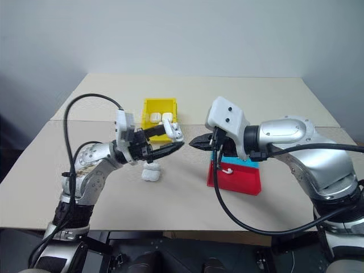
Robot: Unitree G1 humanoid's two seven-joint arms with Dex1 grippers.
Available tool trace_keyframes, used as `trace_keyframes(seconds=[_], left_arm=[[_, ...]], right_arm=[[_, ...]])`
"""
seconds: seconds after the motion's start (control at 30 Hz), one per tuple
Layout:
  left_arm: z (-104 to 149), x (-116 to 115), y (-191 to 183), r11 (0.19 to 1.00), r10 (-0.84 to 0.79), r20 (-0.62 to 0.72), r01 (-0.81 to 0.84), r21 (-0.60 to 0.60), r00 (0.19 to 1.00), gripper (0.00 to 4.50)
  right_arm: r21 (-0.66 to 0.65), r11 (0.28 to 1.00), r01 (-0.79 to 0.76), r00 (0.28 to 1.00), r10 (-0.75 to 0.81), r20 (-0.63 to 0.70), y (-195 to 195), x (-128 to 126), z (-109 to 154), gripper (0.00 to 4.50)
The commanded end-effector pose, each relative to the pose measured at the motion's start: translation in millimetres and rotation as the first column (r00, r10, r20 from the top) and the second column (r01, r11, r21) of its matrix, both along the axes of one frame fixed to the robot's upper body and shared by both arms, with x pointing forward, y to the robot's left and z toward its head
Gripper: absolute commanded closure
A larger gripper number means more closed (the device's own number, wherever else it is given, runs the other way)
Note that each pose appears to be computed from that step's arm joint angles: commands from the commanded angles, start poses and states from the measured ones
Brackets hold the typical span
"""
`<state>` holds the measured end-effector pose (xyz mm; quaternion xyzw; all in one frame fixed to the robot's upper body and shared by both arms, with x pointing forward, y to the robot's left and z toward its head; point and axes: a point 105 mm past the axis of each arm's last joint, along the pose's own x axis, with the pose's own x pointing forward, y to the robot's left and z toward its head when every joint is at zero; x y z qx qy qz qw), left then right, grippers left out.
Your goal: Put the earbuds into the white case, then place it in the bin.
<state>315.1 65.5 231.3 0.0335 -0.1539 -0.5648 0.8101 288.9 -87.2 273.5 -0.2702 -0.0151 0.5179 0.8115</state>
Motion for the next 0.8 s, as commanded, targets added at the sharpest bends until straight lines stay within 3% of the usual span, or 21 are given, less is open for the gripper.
trace_keyframes(seconds=[0.03,0.2,0.47,0.8], left_arm=[[2.9,-9.5,-6.0,0.998,-0.055,0.023,0.054,0.019,0.998,1.69],[-6.1,-9.0,-11.4,0.992,-0.111,0.005,0.110,0.062,0.994,1.69],[-5.9,-9.6,-30.6,0.973,-0.216,0.022,0.213,0.085,0.976,1.69],[-2.6,-7.0,-25.2,0.982,-0.183,0.038,0.181,0.060,0.982,1.69]], right_arm=[[0.089,0.995,-0.040,0.989,0.026,0.144,0.3,-8.3,45.0,4.46],[0.046,0.987,-0.152,0.978,0.143,0.155,20.5,-18.0,51.5,4.46],[-0.227,0.950,-0.213,0.971,0.232,0.062,47.1,-14.3,20.0,4.46],[-0.301,0.942,-0.149,0.985,0.169,0.042,21.7,-8.2,8.2,4.46]])
